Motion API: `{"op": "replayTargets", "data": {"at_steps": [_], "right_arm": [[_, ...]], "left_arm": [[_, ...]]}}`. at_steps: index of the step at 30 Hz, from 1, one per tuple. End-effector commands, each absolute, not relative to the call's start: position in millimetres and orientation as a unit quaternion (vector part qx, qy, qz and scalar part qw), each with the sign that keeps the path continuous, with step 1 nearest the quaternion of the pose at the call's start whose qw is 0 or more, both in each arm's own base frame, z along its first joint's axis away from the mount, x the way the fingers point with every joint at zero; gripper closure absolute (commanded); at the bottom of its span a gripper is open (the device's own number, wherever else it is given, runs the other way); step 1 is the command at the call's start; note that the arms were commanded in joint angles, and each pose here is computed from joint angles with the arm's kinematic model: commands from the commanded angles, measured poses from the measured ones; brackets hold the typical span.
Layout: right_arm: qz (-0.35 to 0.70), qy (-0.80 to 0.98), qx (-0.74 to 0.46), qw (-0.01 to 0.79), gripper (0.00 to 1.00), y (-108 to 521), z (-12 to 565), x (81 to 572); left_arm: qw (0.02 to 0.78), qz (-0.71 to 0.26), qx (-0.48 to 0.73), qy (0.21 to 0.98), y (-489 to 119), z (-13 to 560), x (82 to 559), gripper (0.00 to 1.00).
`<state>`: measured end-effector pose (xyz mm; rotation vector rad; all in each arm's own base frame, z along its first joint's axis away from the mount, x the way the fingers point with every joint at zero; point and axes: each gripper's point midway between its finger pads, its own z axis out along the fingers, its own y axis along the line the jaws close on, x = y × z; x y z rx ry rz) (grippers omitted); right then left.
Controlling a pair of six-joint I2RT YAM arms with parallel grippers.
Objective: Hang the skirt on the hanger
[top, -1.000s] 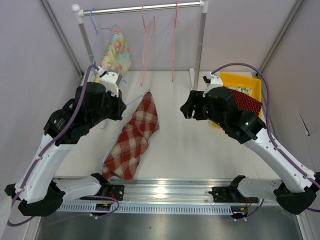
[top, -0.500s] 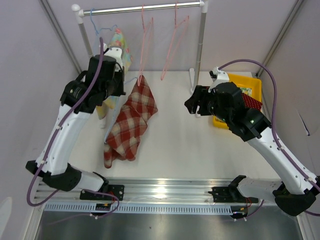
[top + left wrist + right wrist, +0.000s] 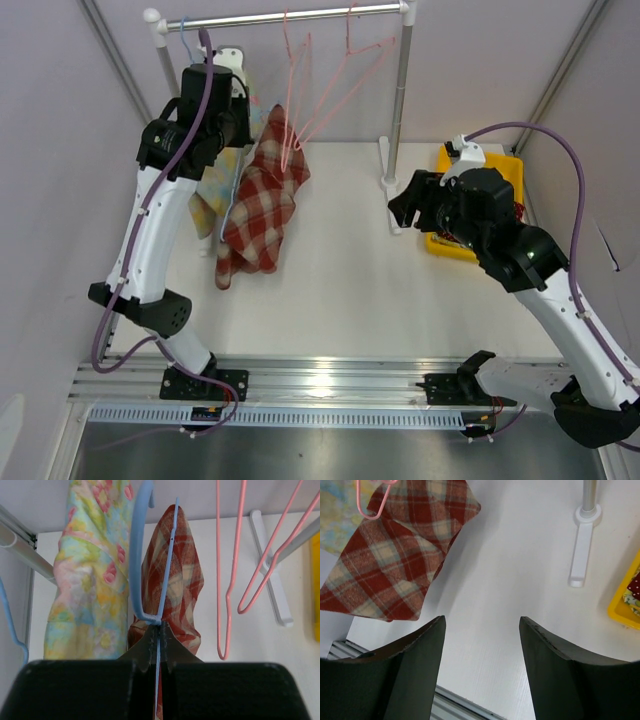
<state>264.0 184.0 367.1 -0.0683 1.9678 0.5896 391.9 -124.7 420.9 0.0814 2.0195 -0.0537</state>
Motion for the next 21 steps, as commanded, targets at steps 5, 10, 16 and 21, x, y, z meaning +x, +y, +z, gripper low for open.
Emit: {"op": "replayTargets", "data": {"at_steps": [5,10,16,21], "right_arm": [[0.241,0.807,-0.029,0.539,0.33,168,380,259],[0.238,0.803,-0.024,0.546,0.33,161,380,258],[0.238,0.795,-0.025,0.558,0.33,158,382,259],[0.233,0.788,-0.028,0.569,0.33,154,387,261]], "left_arm": [[0.64,-0.044,0.013,0.767,-109,492,419,1.0],[0.672,-0.063,0.012,0.738,-102,513,430,1.0],[0.687,-0.064,0.01,0.724,-101,521,445,1.0],[0.702,-0.062,0.016,0.71,-104,526,457,1.0]]}}
